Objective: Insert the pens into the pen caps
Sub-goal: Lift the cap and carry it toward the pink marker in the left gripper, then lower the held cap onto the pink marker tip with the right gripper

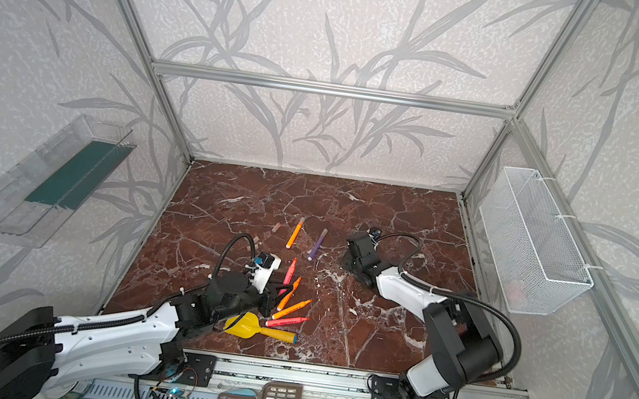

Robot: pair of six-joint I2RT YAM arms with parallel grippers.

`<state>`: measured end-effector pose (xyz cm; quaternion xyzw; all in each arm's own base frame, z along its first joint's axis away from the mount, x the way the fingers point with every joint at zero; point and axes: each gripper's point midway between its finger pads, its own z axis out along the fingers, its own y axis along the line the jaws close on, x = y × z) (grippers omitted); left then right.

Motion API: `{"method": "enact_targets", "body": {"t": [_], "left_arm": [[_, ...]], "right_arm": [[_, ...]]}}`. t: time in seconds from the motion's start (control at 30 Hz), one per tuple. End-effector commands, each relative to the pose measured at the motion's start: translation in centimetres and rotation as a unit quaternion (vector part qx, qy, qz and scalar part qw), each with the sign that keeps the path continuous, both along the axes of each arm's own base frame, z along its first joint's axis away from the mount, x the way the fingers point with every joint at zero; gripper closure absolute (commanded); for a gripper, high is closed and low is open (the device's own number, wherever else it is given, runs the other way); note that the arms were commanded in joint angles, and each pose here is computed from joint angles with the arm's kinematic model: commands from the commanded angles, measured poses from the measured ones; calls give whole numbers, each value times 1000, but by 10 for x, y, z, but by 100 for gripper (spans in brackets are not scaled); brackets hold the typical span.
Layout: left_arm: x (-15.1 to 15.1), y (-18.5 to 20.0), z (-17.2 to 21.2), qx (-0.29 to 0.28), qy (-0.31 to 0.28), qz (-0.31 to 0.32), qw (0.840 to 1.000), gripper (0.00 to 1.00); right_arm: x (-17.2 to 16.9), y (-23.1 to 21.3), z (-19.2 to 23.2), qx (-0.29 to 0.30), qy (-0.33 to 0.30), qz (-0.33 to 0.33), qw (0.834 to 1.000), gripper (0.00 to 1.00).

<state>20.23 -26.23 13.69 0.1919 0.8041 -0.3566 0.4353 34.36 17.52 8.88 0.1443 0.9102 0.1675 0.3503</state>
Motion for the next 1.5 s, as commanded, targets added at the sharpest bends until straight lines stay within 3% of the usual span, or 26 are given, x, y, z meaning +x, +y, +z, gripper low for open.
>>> {"method": "enact_targets", "body": {"t": [0.0,0.2,0.53,0.9,1.47], "left_arm": [[-7,-10,12,-43,-9,-28,999,100],[-12,-23,15,-63,4,-54,997,100],[-22,-63,9,-62,22,-104,992,100],[-34,-87,9,-73,20,-137,988,100],[-32,-80,11,-74,13,-122,990,100]], "right_arm": [[-6,17,37,78,-54,38,995,98],[-35,35,93,184,-136,108,967,100],[-75,11,149,229,-253,105,934,100],[-78,38,149,260,-240,142,924,100],[-99,51,126,271,-222,152,924,100]]}}
